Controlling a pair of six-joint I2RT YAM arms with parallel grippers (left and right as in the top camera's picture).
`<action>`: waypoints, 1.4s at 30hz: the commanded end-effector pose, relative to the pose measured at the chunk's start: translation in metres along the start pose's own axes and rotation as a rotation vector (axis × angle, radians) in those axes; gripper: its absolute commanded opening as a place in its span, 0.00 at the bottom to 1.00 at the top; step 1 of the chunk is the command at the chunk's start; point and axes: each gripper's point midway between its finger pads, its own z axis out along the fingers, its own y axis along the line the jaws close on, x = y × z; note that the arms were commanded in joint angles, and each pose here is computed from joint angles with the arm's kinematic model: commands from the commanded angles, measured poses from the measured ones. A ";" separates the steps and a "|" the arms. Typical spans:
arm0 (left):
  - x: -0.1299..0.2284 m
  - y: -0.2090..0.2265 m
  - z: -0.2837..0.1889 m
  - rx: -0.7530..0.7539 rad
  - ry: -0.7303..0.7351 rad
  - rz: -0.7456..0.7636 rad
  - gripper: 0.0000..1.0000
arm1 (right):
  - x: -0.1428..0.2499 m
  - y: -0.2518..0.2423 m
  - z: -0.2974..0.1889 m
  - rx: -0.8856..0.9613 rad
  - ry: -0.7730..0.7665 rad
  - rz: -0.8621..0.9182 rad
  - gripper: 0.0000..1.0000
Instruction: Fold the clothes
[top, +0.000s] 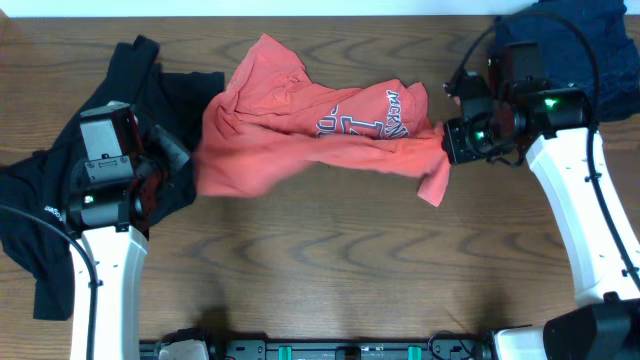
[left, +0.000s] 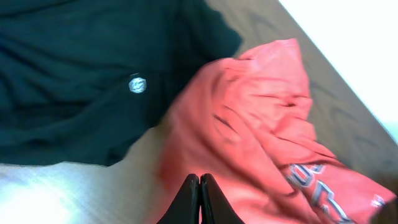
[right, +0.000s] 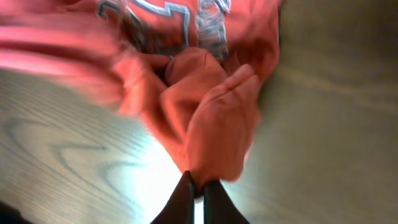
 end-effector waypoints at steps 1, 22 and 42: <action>0.006 0.013 0.009 -0.060 0.030 0.001 0.06 | 0.018 -0.005 0.019 0.009 0.088 0.031 0.13; 0.115 0.009 0.073 -0.144 0.427 0.343 0.14 | 0.017 -0.011 0.046 -0.016 0.048 0.051 0.50; 0.192 0.013 0.149 -0.222 0.586 0.614 0.50 | 0.007 -0.011 0.046 -0.014 0.010 0.040 0.59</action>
